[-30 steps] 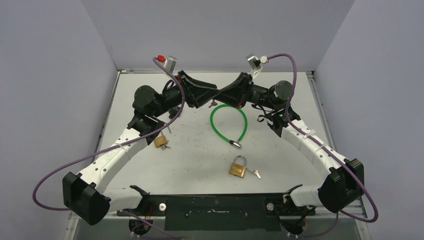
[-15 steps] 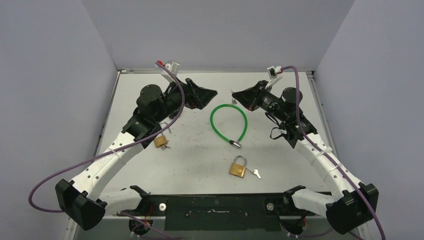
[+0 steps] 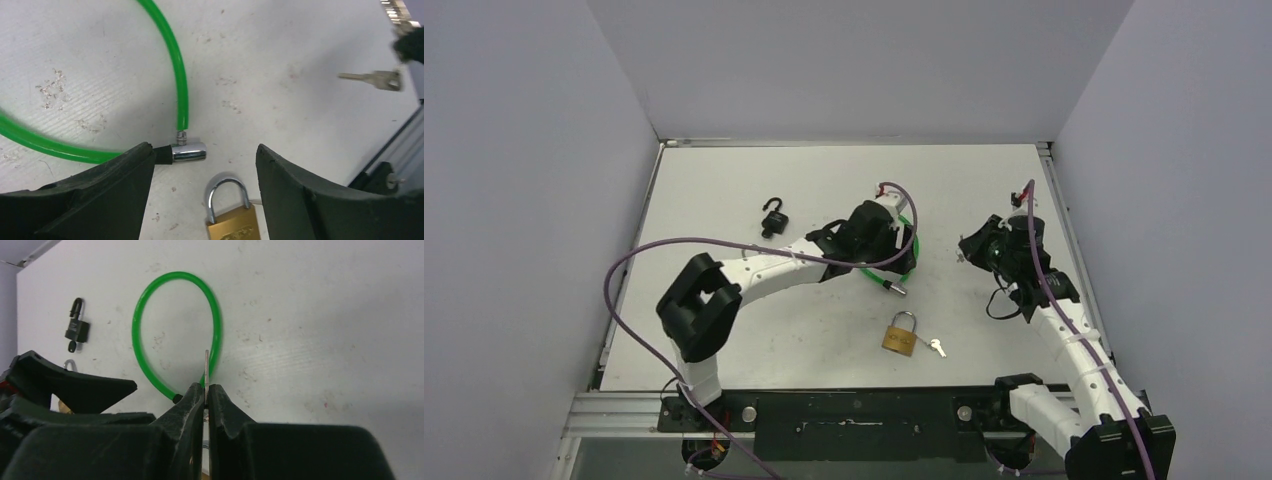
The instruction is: Unlock with the key
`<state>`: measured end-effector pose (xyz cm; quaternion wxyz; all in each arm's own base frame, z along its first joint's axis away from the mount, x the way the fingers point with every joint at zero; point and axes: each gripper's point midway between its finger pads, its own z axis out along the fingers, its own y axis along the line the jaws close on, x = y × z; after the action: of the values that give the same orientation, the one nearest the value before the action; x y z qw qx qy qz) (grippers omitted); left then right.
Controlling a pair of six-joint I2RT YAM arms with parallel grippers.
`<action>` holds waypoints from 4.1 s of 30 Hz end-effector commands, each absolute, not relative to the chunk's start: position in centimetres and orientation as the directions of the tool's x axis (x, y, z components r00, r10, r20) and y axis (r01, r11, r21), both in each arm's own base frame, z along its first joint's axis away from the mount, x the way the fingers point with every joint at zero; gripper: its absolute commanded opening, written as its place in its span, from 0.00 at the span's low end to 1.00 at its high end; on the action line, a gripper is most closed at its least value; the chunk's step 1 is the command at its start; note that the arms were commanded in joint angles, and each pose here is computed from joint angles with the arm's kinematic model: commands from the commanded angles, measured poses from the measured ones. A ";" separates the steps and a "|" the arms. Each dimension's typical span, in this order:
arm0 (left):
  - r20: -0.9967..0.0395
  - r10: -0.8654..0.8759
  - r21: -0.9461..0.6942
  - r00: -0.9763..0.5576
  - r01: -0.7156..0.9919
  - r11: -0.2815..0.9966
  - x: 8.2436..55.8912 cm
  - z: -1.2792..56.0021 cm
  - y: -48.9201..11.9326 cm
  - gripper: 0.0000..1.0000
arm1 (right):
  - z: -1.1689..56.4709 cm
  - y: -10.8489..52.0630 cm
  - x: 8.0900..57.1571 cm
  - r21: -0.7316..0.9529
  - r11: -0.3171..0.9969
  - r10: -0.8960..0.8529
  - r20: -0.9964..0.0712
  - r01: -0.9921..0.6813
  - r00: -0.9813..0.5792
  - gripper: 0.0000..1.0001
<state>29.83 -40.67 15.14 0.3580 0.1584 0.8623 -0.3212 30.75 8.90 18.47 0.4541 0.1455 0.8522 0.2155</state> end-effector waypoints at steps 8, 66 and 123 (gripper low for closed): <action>-0.684 0.193 -0.300 -0.703 0.512 0.805 32.8 9.3 -44.6 0.59 | 16.6 6.6 29.3 0.484 0.861 0.483 -0.677 0.157 -0.556 0.00; -0.716 -0.432 -0.697 -0.548 0.534 0.478 31.8 19.6 -36.6 0.00 | 18.6 8.4 31.2 0.586 0.806 0.517 -0.621 0.089 -0.589 0.00; -0.457 -0.361 -0.272 -0.813 -0.258 0.927 21.3 6.7 -16.9 0.70 | 17.6 10.3 30.8 0.608 0.792 0.498 -0.600 0.048 -0.626 0.00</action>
<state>23.30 -19.83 6.02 0.2891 -0.2025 0.9085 -0.2237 30.08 10.06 16.65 0.3833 0.1657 0.8659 0.2756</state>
